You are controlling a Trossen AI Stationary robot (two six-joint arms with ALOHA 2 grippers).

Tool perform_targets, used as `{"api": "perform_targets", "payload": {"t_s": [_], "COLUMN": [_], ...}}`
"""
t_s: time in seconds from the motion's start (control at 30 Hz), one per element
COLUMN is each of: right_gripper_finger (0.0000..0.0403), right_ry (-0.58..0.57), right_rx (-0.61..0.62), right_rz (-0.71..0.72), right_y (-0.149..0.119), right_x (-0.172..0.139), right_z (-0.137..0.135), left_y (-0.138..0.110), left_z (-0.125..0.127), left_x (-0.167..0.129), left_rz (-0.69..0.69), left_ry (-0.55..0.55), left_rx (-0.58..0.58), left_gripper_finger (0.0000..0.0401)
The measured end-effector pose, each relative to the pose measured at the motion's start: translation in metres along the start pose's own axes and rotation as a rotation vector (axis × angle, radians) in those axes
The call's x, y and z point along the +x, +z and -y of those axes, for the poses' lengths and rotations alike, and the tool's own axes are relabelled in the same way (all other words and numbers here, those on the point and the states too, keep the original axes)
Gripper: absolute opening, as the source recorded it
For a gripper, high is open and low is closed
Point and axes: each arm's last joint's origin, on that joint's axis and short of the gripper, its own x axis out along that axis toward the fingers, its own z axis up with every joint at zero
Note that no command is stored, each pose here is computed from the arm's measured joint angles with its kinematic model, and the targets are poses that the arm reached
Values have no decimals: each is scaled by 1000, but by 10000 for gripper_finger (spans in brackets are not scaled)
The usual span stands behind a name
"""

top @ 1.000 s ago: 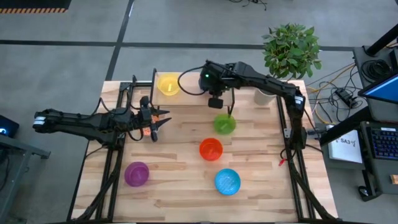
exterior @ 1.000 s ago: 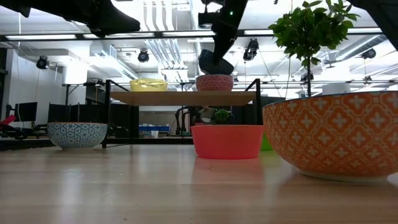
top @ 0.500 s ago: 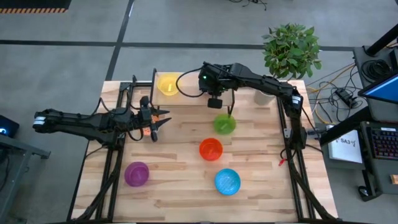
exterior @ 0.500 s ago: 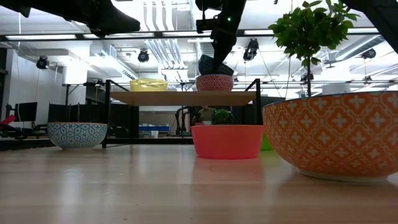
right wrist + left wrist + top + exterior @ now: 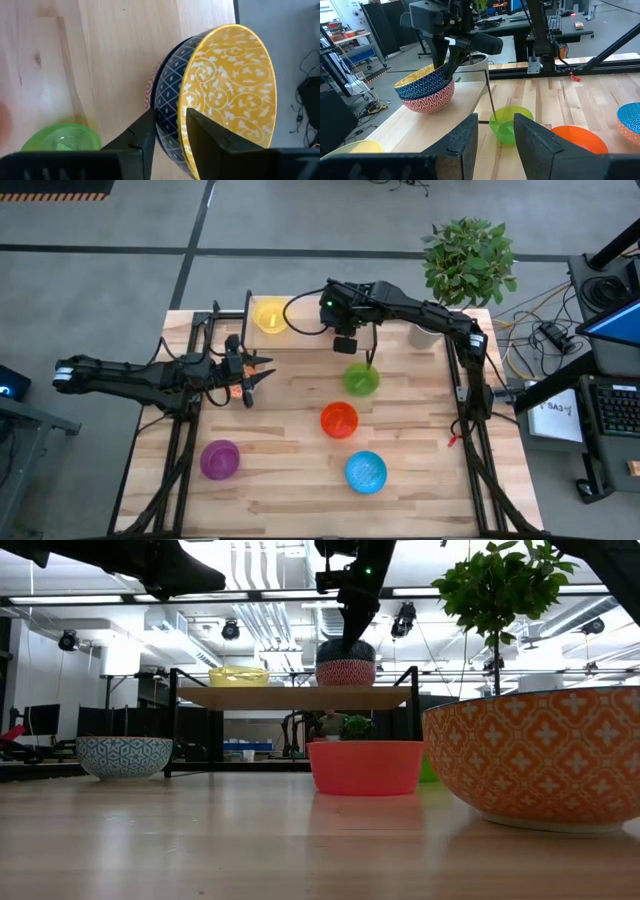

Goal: Place and stack bowls onto a shelf
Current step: Stack the yellow patterned bowl on top of the blue patterned bowl on the shelf

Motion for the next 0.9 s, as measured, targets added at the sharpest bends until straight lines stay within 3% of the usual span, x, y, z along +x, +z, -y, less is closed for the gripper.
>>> {"api": "perform_targets", "payload": {"t_s": [0.27,0.57,0.9], "right_gripper_finger": [110,81,28], "right_ry": [8,235,184], "right_rx": [53,113,104], "right_rz": [56,202,365], "right_y": [3,7,19], "right_x": [-18,-30,-11], "right_z": [-1,-7,-2], "left_y": [0,0,0], "left_z": [0,0,0], "left_x": [0,0,0], "left_rz": [0,1,0], "left_ry": [0,0,0], "left_rx": [3,4,4], "left_gripper_finger": [109,109,109]}}
